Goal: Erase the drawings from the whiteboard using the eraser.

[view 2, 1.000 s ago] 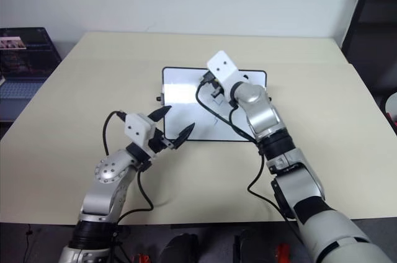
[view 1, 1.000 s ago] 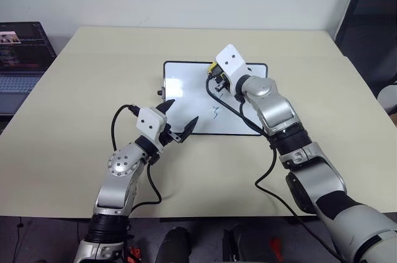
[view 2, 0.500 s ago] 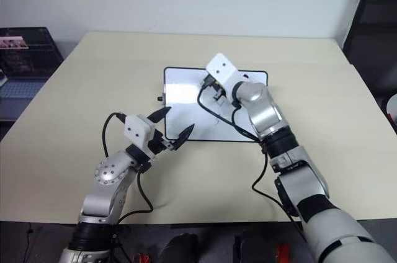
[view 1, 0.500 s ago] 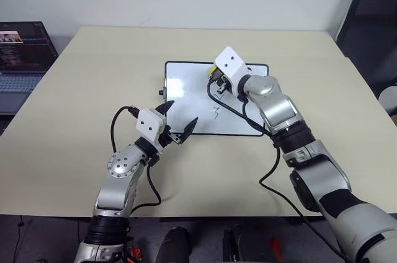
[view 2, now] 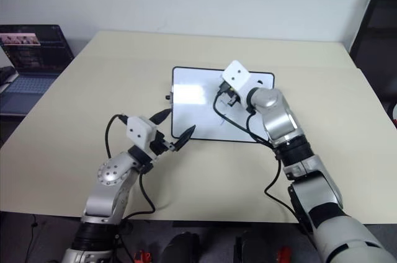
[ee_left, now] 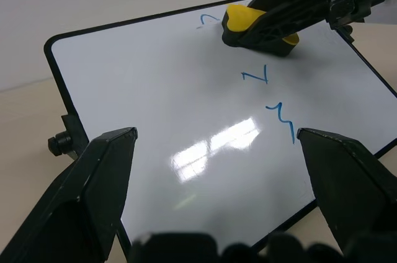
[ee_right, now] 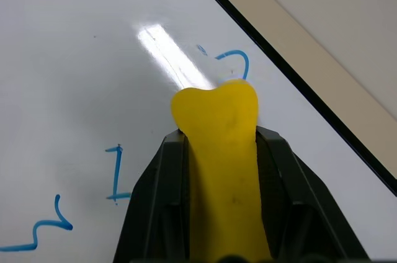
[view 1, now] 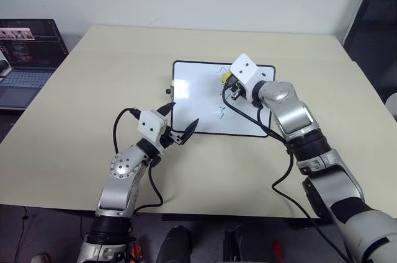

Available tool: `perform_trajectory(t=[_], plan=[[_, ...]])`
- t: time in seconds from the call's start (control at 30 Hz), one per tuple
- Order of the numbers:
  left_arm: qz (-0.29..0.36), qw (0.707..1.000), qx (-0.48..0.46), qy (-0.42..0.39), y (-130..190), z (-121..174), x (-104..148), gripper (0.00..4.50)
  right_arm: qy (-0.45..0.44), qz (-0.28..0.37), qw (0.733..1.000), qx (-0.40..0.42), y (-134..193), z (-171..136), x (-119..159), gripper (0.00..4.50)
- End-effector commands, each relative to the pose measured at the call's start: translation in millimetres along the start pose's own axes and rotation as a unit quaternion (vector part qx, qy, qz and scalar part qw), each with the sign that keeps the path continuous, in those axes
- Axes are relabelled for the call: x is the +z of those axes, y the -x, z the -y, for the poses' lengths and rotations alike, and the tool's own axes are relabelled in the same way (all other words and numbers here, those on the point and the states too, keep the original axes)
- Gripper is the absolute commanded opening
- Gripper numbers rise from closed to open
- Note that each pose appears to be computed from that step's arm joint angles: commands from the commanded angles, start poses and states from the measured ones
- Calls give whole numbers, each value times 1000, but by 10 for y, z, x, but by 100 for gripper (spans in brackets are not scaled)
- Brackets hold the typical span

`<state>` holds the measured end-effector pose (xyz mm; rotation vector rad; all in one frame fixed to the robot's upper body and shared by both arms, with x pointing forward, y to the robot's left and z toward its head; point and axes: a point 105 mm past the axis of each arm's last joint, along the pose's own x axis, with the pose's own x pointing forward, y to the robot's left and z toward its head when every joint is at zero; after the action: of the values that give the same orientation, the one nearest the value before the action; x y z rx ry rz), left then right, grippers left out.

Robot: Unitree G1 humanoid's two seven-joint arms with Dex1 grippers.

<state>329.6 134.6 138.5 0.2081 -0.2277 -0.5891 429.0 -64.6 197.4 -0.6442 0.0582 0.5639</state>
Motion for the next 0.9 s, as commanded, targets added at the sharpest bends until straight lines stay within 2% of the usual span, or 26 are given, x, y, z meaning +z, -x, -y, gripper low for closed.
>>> perform_trajectory(t=[0.03, 0.53, 0.9], plan=[[31, 999, -6, -18, -45, 9, 152, 450, -7, -38, 999, -16, 45, 90, -205, 109], [30, 999, -1, -17, -28, 8, 133, 450, 13, -55, 998, -13, 102, 192, -314, 109], [28, 999, -1, -20, 5, -2, 131, 450, 3, -18, 1000, 9, -50, -48, -54, 109]])
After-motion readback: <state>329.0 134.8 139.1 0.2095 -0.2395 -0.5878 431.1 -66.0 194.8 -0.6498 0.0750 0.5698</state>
